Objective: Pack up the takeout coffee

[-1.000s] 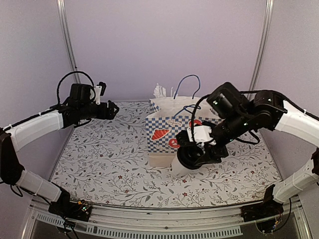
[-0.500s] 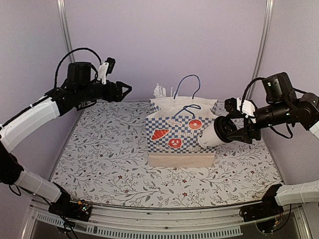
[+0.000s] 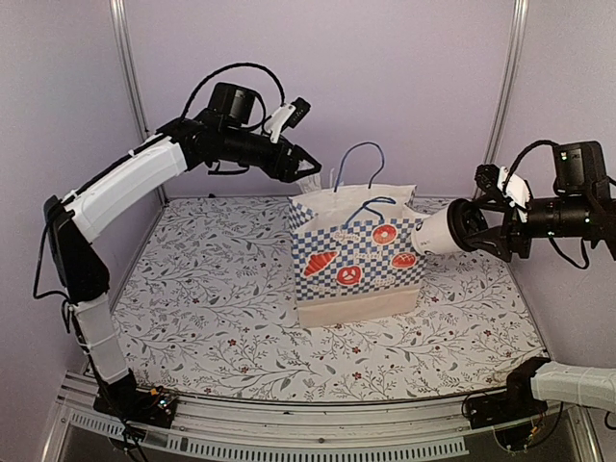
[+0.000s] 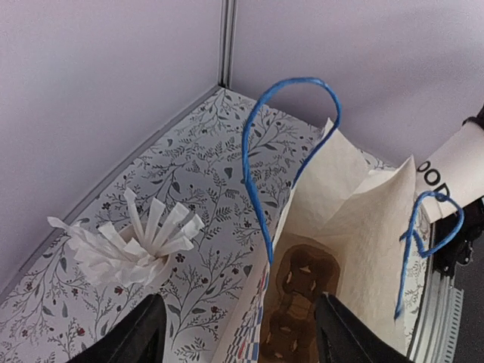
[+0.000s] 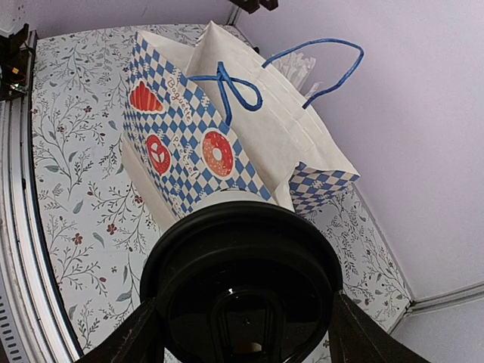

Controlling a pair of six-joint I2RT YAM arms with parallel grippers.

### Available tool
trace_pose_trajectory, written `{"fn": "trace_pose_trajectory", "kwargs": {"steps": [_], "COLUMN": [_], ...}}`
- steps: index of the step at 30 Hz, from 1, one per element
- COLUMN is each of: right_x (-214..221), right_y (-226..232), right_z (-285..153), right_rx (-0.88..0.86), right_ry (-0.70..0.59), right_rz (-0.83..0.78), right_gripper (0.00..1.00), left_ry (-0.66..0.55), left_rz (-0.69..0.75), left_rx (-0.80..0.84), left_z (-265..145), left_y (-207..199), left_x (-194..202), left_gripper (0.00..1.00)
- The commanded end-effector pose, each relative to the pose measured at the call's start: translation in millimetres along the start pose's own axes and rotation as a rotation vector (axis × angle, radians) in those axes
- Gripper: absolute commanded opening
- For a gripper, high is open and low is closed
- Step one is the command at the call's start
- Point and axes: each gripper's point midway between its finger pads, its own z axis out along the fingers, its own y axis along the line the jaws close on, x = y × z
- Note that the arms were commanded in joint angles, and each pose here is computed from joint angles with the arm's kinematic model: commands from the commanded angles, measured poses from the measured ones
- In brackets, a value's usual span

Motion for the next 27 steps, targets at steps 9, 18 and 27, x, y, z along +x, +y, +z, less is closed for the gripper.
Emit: {"fn": "trace_pose_trajectory", "kwargs": {"steps": [9,18,27], "right_x": [2.3,-38.3,-84.5], "right_y": [-16.5,-21.9,-44.9], "right_z": [-5.4,-24.8,-15.3], "right_rx": [0.054,0.021,-0.056], "right_ry": [-0.012,-0.118,-0.203], "right_rz": [0.073,0.063,0.068], "right_gripper": [0.55,0.55,0.54], "left_ry": [0.173,0.215,0.228], "left_rz": [-0.008,-0.015,0.011], "left_rx": [0.21,0.152,0.137], "left_z": [42.7,66.5,74.9], "left_y": [-36.1,-30.0,-39.7], "left_x": [46.2,58.9,61.8], "left_gripper": [0.55,0.36,0.05]}}
